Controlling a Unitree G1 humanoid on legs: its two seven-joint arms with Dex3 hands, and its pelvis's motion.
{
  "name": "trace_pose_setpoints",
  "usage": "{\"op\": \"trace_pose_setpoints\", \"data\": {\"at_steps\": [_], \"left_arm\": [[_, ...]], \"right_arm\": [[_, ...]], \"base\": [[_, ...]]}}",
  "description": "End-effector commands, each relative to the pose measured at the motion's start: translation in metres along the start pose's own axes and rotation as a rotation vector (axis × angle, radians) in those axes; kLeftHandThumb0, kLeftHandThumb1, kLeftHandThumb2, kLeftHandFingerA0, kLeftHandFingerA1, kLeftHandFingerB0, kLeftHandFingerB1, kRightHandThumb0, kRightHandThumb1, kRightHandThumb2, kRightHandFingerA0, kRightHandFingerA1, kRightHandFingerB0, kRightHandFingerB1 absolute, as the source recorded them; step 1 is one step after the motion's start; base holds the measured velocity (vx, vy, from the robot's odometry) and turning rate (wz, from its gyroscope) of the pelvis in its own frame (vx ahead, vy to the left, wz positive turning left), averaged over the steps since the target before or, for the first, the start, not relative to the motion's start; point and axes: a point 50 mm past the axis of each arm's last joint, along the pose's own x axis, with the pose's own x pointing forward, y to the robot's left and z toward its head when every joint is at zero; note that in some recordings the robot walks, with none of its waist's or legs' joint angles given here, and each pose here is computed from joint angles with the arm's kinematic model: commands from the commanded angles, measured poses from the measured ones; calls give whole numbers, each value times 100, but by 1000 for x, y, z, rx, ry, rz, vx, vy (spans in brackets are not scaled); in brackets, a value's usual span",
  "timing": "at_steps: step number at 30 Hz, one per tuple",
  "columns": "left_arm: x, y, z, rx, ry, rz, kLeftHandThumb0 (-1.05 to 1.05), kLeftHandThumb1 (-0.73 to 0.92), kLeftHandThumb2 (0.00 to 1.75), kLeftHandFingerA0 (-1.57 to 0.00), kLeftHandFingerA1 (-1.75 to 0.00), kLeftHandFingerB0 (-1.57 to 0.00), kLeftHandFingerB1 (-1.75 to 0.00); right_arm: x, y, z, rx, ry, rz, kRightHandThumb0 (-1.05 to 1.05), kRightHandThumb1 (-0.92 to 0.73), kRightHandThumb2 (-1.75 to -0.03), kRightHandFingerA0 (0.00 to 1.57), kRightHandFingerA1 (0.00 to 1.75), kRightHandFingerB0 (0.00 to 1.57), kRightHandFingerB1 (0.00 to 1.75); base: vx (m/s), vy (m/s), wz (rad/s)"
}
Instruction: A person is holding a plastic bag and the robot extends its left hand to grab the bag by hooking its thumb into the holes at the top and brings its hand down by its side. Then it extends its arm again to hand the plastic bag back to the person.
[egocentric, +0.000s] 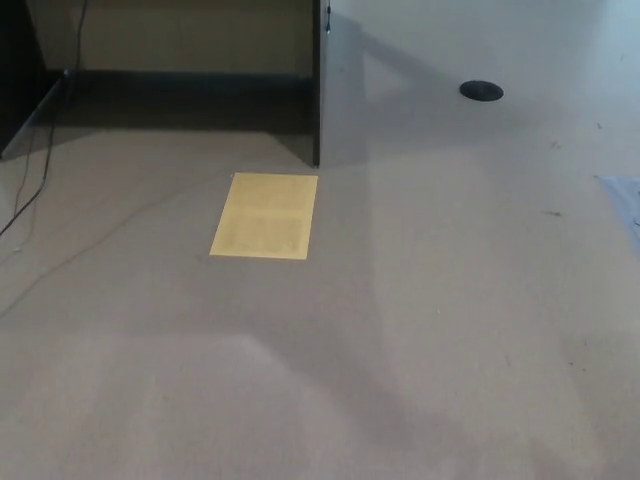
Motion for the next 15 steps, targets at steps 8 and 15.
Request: {"op": "trace_pose_setpoints", "data": {"at_steps": [8,15], "left_arm": [[-7,13,2,32,-139,71,-32,59,59,-54,-43,-45,-36],[-9,13,-1,6,-129,67,-32,57,58,-54,-44,-43,-36]], "right_arm": [[-5,-7,-6,-65,-59,2,-40,-59,-80,63,59,50,52],[-6,-5,-8,-36,-57,-7,-40,-59,-81,66,59,51,52]], "base": [[0,0,0],[0,0,0]]}}
